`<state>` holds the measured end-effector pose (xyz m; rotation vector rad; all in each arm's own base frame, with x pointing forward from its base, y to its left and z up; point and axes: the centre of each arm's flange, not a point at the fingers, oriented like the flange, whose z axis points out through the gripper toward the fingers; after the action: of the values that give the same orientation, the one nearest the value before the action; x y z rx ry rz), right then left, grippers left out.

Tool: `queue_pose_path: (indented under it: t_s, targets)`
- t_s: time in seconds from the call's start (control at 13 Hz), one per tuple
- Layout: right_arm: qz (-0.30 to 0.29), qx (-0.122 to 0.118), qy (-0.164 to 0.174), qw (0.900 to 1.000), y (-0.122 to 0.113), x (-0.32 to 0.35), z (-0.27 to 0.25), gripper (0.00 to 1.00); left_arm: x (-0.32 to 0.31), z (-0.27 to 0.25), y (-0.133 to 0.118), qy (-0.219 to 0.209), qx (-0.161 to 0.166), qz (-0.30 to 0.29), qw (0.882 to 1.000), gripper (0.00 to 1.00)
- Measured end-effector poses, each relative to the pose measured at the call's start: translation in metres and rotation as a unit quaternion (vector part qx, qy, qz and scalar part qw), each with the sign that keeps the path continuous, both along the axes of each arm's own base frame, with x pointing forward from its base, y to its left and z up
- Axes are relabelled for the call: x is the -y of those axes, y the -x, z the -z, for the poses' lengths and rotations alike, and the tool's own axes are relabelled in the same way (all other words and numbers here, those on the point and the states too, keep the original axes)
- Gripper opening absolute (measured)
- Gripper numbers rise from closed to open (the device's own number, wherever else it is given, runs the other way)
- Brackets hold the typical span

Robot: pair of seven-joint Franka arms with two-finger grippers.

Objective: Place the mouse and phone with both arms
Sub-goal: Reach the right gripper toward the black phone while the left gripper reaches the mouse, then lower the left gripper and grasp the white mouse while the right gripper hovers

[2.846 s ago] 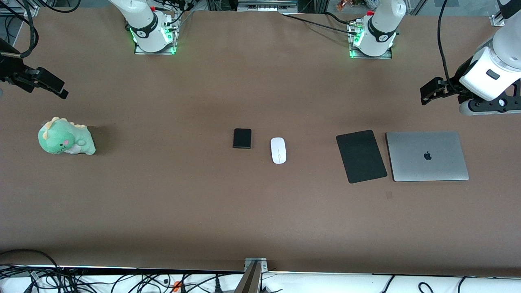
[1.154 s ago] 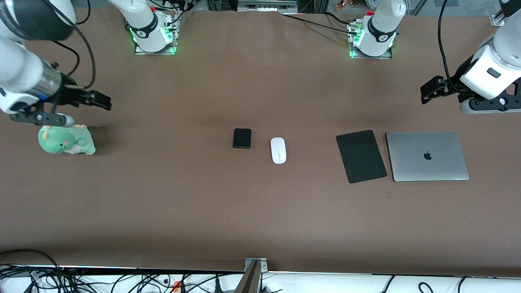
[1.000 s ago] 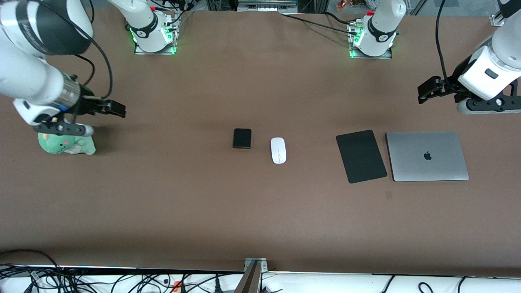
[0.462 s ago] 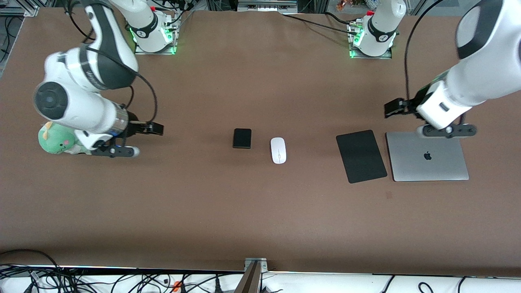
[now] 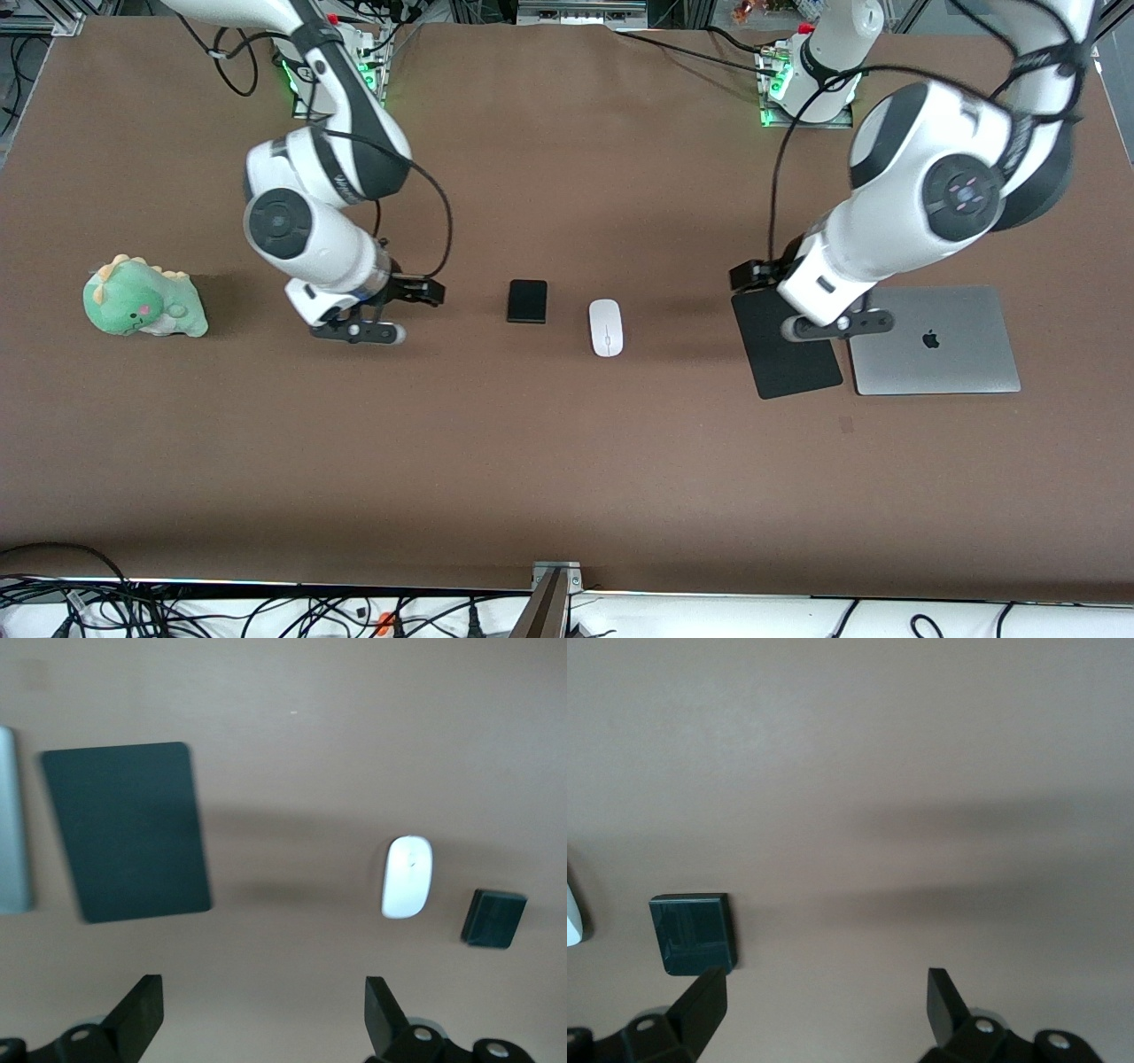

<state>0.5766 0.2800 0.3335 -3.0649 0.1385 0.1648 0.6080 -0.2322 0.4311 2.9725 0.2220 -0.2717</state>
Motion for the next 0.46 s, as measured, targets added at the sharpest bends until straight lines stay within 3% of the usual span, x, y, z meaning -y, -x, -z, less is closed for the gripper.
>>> queue_pose_path:
  t_s: [0.46]
  targets:
    - [0.001,0.007,0.001,1.000,0.004,-0.010,0.028,1.00,0.071,0.097,-0.008,0.027,0.004,-0.049,0.998,1.00]
